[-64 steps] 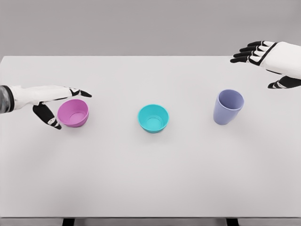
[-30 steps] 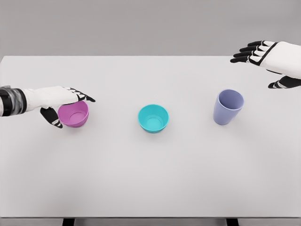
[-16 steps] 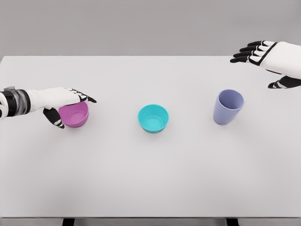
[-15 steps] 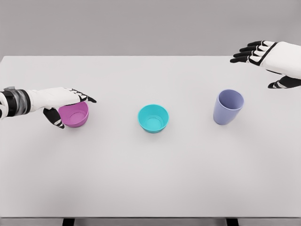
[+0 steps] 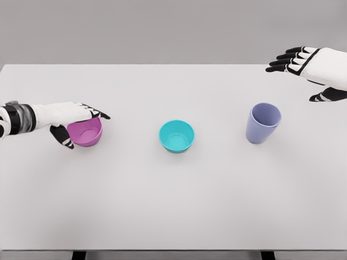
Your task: Stacking bowl and cup with both arms
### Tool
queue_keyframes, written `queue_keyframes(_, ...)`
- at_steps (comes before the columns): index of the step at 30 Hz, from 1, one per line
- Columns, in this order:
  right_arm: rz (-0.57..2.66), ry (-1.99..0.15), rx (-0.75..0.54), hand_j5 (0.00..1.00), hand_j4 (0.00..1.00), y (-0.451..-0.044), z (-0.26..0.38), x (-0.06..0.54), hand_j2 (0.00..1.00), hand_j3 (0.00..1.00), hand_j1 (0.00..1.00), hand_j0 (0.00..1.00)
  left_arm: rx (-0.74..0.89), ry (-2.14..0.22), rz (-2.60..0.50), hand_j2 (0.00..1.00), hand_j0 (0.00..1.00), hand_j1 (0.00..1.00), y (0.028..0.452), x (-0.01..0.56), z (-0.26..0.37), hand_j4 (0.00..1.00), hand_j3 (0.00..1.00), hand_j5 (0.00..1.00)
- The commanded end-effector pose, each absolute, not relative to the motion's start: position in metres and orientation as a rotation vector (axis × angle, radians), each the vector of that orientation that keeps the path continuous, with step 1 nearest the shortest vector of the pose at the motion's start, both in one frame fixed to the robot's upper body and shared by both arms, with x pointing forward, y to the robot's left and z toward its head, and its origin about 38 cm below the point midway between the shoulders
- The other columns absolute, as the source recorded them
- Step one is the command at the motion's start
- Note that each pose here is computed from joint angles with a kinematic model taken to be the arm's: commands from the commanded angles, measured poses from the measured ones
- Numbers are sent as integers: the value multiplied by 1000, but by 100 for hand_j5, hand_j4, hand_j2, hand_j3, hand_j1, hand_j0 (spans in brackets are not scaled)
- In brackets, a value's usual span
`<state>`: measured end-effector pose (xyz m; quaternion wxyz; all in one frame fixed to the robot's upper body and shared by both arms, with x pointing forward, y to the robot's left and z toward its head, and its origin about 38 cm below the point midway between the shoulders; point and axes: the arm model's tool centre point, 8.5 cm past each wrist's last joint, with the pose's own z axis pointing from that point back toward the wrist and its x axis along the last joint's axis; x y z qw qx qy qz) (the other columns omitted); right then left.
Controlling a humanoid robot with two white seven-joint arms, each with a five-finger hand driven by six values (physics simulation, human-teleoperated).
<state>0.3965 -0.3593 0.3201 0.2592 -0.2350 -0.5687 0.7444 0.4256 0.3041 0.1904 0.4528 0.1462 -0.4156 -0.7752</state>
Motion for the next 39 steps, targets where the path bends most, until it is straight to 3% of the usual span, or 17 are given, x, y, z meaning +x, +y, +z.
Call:
queue_keyframes(1, 2012, -1543, -634, 100, 100, -360, 320, 397, 100, 100, 100, 100, 360, -1021, -1909, 100, 100, 100, 305, 427, 188, 100, 100, 100)
queue_keyframes(15, 2009, -1547, -633, 100, 100, -359, 320, 397, 100, 100, 100, 100, 354, -1019, -1903, 100, 100, 100, 303, 429, 184, 100, 100, 100)
queue_keyframes(23, 2009, -1549, -632, 100, 100, -359, 320, 397, 100, 100, 100, 100, 355, -1019, -1901, 69, 69, 69, 304, 429, 185, 69, 69, 69)
queue_keyframes(39, 2010, -1545, -633, 100, 100, -360, 320, 397, 100, 100, 100, 100, 359, -1101, -1944, 57, 57, 57, 286, 423, 208, 57, 57, 57)
